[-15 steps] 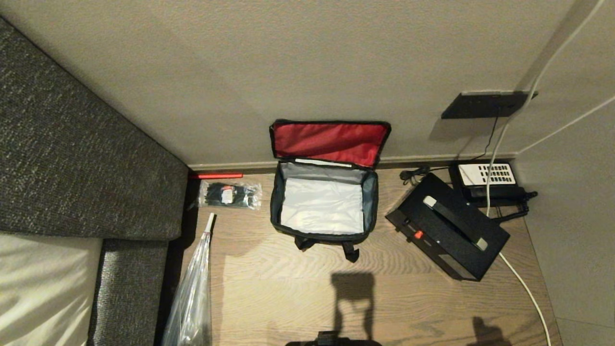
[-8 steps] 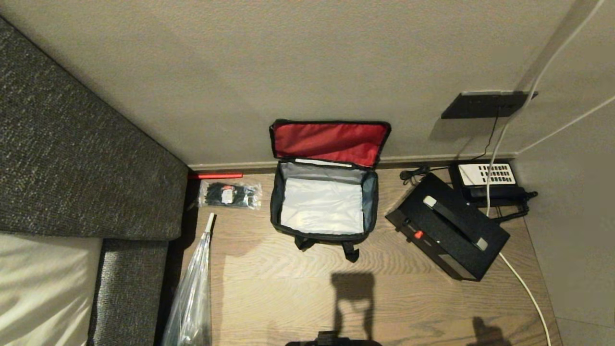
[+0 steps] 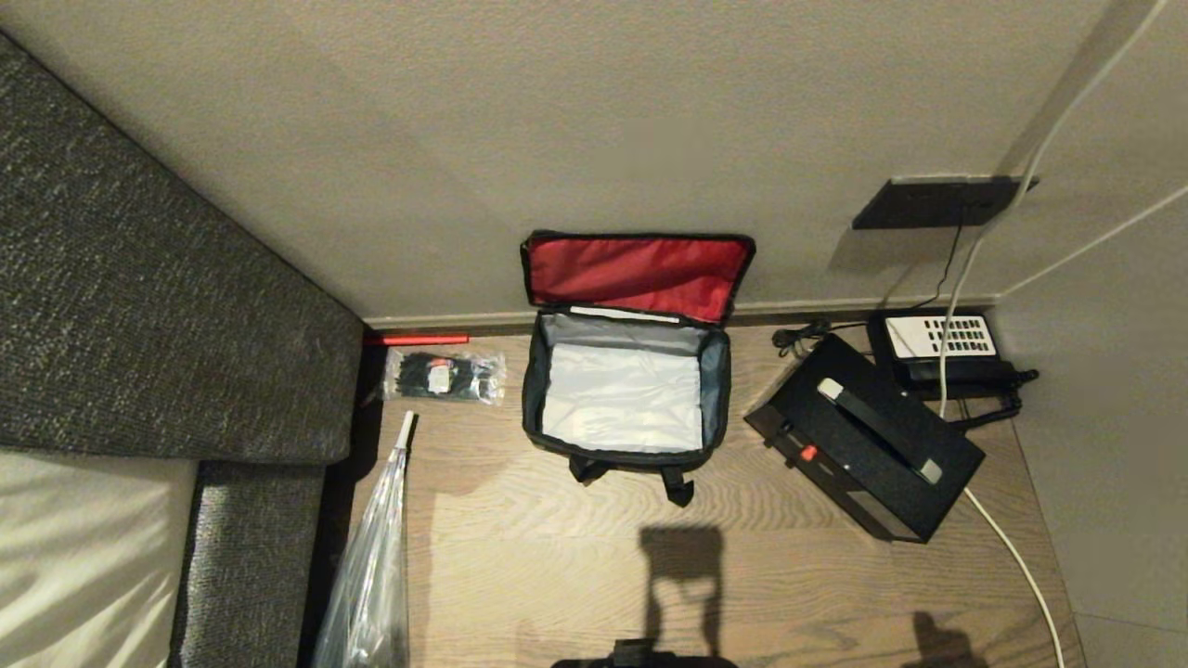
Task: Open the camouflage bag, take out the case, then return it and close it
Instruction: Grip the handle again
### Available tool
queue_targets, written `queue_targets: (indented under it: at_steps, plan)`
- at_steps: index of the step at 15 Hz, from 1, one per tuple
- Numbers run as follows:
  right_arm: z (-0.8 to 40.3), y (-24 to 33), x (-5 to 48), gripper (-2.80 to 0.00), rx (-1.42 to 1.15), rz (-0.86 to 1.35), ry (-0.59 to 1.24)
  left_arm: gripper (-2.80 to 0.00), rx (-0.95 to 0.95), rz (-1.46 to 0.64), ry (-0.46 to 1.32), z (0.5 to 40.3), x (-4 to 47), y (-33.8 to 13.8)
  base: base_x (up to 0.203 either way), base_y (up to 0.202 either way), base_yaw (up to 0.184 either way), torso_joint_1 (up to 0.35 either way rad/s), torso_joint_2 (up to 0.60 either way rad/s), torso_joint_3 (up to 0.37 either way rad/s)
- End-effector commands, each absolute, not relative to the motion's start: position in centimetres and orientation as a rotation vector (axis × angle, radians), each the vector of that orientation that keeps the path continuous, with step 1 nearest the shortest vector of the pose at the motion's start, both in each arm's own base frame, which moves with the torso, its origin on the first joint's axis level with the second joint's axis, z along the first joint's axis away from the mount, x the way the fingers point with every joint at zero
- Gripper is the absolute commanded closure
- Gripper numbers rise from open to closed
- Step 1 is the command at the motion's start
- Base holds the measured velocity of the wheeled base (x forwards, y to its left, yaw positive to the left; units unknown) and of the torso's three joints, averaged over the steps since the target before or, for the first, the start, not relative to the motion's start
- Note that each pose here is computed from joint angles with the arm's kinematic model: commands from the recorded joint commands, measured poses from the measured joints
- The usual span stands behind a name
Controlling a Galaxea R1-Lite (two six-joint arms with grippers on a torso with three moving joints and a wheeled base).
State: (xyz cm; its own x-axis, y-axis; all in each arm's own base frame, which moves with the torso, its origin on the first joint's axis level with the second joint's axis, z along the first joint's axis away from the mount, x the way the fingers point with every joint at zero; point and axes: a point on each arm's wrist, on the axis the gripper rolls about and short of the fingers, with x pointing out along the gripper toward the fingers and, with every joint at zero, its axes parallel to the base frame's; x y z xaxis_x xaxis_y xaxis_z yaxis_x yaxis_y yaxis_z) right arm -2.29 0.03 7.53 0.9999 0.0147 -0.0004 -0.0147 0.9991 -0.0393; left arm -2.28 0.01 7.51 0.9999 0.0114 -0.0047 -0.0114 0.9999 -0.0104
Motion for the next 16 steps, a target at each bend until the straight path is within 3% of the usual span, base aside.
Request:
queue_targets:
  at_steps: [1,16]
  plan:
    - [7.52,0.03,-2.31,0.0,-0.04,0.015,-0.003,0.0,-0.011,0.012,0.007,7.42,-2.26,0.01,0.0,0.0,0.0,0.0,0.0,0.0]
    - [7.52,0.03,-2.32,0.0,-0.04,0.015,-0.005,0.0,-0.011,0.012,0.005,7.43,-2.27,0.01,0.0,0.0,0.0,0.0,0.0,0.0]
